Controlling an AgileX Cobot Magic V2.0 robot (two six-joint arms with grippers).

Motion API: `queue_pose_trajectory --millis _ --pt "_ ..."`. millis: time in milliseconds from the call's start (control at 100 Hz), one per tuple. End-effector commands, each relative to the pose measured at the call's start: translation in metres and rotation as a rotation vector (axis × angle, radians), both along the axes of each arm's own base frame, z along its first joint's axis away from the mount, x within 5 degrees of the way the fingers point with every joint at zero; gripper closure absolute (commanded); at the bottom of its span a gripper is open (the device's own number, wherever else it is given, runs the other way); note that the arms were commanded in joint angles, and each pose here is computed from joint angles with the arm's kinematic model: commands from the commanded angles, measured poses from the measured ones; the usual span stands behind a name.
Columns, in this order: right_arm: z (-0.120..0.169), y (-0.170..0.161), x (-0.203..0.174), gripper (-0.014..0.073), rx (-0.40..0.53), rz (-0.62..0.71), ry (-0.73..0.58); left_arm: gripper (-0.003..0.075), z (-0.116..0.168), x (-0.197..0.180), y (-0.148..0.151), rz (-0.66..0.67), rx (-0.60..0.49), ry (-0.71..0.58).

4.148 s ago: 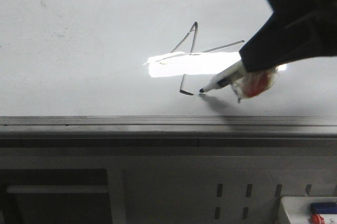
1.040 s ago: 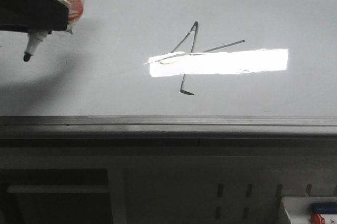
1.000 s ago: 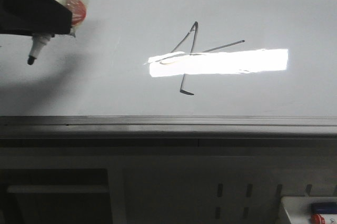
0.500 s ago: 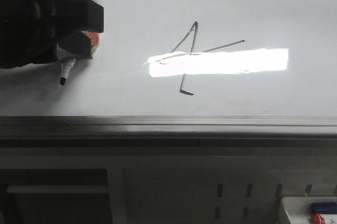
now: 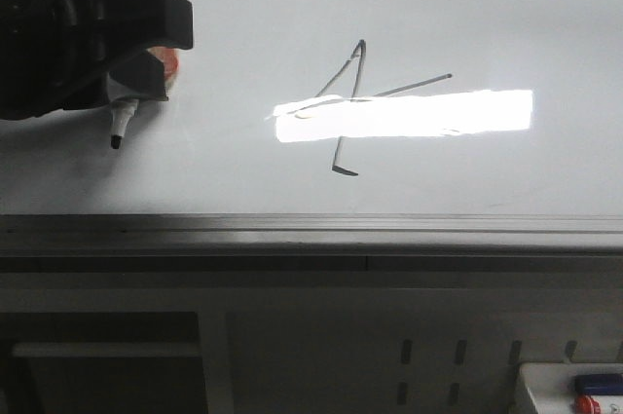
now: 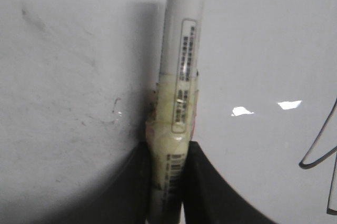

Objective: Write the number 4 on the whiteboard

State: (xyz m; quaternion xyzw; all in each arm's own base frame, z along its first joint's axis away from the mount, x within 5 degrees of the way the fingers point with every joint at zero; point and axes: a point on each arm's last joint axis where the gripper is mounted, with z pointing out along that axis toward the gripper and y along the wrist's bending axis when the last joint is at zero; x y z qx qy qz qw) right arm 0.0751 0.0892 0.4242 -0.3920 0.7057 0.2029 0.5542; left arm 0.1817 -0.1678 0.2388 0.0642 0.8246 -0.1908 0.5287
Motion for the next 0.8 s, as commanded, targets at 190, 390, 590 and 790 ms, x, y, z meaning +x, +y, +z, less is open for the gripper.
queue_pose_trajectory --millis 190,390,590,790 --pt "0.0135 -0.0015 -0.0006 0.0648 0.071 -0.002 -0.059 0.0458 0.0156 0.0046 0.0013 0.049 -0.039 -0.073" --pt "0.0135 -0.0014 -0.0007 0.0648 0.073 -0.002 -0.058 0.0385 0.0156 0.0046 0.0013 0.049 -0.039 -0.073" --pt "0.0135 -0.0014 -0.0007 0.0648 0.073 -0.002 -0.058 0.0216 0.0156 0.0046 0.0013 0.049 -0.039 -0.073" --pt "0.0135 -0.0014 -0.0007 0.0648 0.073 -0.002 -0.058 0.0201 0.0226 0.0025 0.0043 0.056 -0.068 -0.083"
